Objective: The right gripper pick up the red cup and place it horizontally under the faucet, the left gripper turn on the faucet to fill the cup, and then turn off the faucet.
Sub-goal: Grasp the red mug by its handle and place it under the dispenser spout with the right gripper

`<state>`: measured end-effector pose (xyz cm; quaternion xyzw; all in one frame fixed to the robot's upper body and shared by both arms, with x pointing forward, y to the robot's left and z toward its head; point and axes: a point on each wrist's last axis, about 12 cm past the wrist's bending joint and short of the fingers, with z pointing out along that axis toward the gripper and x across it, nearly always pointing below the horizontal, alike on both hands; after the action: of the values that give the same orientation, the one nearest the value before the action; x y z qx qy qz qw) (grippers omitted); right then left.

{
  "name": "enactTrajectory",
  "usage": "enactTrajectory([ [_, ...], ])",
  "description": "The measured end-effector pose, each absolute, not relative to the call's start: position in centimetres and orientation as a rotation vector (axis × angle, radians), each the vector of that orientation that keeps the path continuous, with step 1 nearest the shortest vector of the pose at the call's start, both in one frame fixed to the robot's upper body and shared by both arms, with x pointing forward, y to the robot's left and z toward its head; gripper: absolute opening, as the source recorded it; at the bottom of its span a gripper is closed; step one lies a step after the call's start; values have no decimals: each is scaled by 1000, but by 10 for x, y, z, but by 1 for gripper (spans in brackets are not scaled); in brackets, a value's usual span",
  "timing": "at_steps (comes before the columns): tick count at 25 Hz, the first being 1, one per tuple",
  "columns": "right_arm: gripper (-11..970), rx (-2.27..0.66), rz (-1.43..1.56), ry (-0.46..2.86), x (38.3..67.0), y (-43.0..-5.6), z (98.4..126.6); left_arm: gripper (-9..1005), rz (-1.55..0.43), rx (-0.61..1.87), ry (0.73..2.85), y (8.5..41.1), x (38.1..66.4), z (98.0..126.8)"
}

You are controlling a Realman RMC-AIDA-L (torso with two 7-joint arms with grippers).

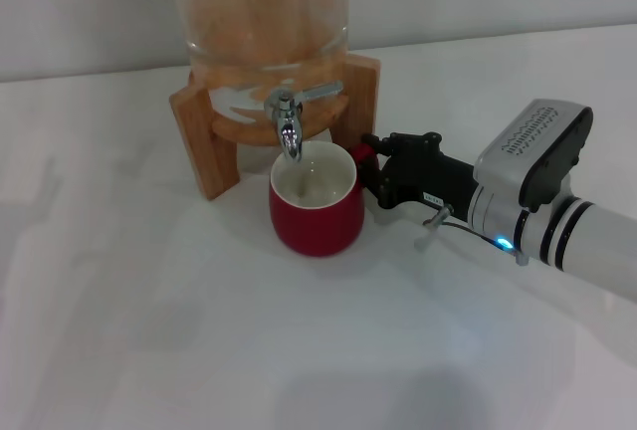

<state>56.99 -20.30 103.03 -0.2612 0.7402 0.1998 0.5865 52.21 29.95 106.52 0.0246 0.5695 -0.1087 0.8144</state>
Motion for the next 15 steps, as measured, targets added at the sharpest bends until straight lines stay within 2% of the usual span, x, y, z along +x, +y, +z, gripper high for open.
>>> enactTrajectory([
  [15, 235, -622, 465, 1730, 569, -202, 1029, 879, -234, 53, 1214, 299, 522, 1065],
])
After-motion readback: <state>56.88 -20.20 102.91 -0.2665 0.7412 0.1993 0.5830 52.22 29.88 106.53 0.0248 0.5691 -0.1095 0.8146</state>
